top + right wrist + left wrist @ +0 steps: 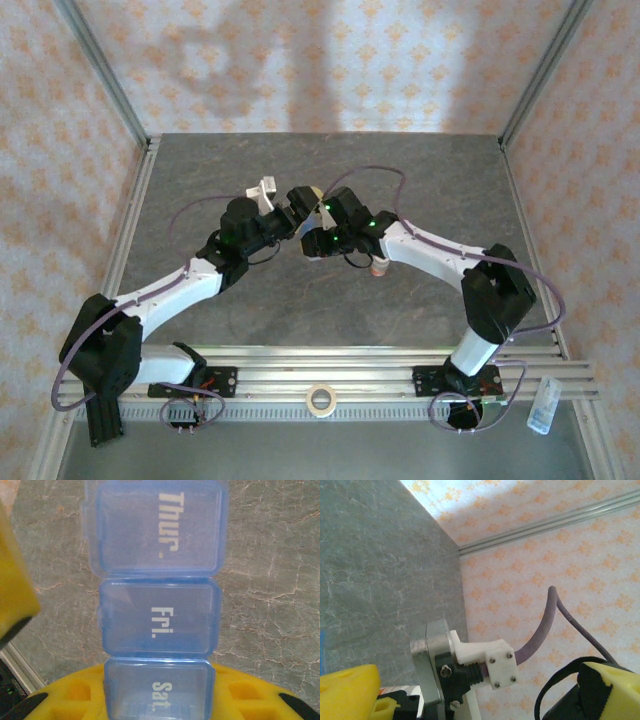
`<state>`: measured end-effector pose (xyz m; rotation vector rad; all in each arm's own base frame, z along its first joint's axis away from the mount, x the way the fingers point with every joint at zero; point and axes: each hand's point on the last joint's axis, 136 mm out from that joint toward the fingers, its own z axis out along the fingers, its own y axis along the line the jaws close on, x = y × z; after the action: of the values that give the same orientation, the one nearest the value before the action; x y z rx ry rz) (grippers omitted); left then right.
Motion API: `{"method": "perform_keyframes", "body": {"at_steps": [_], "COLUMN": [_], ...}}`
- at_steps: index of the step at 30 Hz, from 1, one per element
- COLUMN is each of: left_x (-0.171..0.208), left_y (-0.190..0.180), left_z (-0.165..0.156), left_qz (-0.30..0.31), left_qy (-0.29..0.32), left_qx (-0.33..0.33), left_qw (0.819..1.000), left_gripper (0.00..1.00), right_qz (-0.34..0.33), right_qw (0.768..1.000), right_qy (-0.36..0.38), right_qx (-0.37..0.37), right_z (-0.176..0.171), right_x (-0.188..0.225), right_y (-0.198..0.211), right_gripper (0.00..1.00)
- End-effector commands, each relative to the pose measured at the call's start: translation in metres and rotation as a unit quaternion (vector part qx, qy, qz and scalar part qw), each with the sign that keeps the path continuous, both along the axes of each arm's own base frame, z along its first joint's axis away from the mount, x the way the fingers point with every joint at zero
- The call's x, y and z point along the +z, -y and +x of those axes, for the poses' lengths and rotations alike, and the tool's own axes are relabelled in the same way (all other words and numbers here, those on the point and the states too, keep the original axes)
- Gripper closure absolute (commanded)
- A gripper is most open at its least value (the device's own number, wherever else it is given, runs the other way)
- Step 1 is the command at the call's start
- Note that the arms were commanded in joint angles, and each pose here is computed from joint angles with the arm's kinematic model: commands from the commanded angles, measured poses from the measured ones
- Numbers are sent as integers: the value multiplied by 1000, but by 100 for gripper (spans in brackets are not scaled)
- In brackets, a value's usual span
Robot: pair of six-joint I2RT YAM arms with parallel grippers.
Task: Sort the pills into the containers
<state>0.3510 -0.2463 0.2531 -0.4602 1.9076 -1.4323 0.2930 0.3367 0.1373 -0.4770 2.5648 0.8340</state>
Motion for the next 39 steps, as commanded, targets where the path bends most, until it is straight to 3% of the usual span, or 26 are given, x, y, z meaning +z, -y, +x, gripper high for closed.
{"method": "perform_keyframes", "body": {"at_steps": [1,9,15,31,34,39], "left_x": [13,-16,-36,-66,-66,-65], "left_y": [-10,-82,-112,-118,-117,-115], "left_z": [3,3,4,-2,-2,-2], "left_qz": [12,120,139,160,159,153], "left_qy": [17,-20,-46,-72,-72,-72], "left_qx": [31,160,183,179,177,174], "left_qw": [999,980,972,968,969,970], "left_gripper": [0,0,0,0,0,0], "right_qz": [-8,-52,-131,-261,-275,-299], "right_qw": [1000,999,991,963,959,952], "right_qy": [10,10,4,4,4,11], "right_qx": [-4,0,16,73,76,71], "right_z": [1,-5,-2,-8,-10,-11], "right_x": [-5,-25,-59,-118,-124,-119], "right_y": [3,19,33,35,38,50], "right_gripper": [62,61,59,52,46,27]}}
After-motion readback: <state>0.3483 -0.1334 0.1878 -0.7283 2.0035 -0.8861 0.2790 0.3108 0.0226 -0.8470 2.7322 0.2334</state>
